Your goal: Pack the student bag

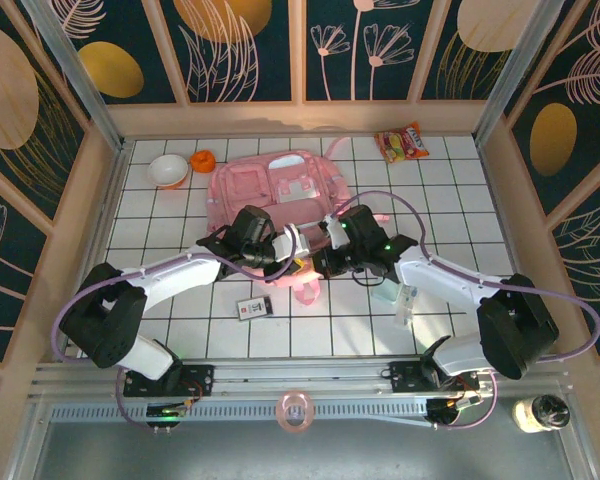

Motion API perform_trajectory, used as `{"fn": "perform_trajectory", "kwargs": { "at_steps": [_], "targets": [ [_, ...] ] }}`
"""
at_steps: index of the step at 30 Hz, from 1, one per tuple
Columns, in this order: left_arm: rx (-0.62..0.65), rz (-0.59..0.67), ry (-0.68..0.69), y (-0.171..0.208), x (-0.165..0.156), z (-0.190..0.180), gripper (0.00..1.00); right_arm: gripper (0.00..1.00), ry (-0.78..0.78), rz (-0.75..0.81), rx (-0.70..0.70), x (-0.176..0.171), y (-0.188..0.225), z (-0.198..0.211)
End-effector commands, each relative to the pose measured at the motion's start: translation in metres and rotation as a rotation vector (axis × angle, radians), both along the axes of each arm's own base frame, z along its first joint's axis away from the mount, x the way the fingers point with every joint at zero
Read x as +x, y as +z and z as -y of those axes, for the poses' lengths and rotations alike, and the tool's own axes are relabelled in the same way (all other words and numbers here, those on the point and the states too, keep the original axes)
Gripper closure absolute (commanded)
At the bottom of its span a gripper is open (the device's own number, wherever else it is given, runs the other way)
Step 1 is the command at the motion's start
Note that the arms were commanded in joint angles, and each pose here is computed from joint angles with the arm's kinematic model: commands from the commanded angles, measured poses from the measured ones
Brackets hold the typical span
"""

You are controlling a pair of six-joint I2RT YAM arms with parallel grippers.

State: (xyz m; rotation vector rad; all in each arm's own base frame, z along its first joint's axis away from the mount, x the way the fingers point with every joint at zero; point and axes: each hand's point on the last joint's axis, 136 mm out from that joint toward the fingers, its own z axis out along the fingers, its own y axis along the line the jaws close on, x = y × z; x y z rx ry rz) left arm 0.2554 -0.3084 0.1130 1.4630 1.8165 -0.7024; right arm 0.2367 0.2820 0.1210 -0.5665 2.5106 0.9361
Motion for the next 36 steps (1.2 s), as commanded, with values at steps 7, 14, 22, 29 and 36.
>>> {"fn": "perform_trajectory", "kwargs": {
  "at_steps": [7,14,22,29,36],
  "targets": [
    [-0.084,0.082,-0.002,0.034,0.006,-0.017,1.0,1.0,-0.244,-0.008,-0.137,0.04,-0.013,0.089],
    [-0.006,0.117,0.043,0.023,0.006,-0.036,0.96,1.0,-0.095,0.003,-0.059,0.027,-0.004,0.048],
    [-0.094,0.084,0.014,0.04,0.0,-0.027,0.95,0.79,-0.011,-0.027,0.068,0.006,0.017,0.013],
    [-0.202,0.05,0.023,0.048,-0.008,-0.022,0.58,0.56,-0.194,-0.103,0.203,0.024,0.032,0.031],
    [-0.058,0.196,0.181,0.059,0.019,-0.051,0.14,0.55,-0.254,-0.113,0.191,0.028,0.027,0.045]
  ]
}}
